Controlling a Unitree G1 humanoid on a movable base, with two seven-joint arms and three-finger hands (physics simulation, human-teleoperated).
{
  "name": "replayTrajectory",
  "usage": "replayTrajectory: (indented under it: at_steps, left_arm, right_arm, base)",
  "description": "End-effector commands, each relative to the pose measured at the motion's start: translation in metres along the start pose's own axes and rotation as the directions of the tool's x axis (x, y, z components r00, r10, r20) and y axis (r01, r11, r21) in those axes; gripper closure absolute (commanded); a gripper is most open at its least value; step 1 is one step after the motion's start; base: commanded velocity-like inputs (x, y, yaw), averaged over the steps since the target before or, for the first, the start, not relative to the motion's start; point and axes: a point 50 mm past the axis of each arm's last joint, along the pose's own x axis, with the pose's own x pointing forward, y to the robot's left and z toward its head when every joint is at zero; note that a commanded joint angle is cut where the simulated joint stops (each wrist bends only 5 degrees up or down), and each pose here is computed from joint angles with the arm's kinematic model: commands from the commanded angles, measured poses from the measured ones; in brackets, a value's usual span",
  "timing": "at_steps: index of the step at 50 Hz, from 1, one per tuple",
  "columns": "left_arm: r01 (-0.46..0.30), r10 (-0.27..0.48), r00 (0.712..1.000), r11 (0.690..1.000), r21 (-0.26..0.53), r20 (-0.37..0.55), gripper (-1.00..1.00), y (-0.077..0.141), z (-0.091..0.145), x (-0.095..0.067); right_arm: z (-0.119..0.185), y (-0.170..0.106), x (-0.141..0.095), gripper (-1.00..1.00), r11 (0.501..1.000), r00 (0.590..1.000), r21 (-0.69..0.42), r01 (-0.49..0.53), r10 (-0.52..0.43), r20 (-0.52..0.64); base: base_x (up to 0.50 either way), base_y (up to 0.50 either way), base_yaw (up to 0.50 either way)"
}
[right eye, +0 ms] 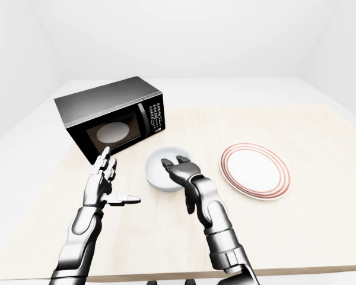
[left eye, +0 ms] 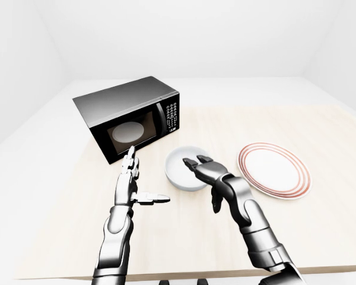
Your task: Pick up the white bowl and put it on the plate.
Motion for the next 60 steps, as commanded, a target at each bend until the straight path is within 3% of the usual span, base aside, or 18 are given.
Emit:
replayTrajectory:
  at_steps: [1,60]
  left_arm:
    - [0.001,-0.001,1.000,1.000,0.000,0.000,-1.00,0.000,0.001,0.000]
    - [0.003,-0.003,1.000,1.000,-0.002,0.000,-1.00,0.000,0.001,0.000]
  right_arm:
    - [-0.002,0.011,0.005,-1.00,1.000,1.000,0.001,-0.029,0.029,-0.012]
    - [-0.010,0.026,0.017,-1.00,0.998,0.997,-0.006,-0.056,0.056,-0.046]
  base:
    - [0.00,0.00,0.00]
    - [0.00,0.00,0.00]
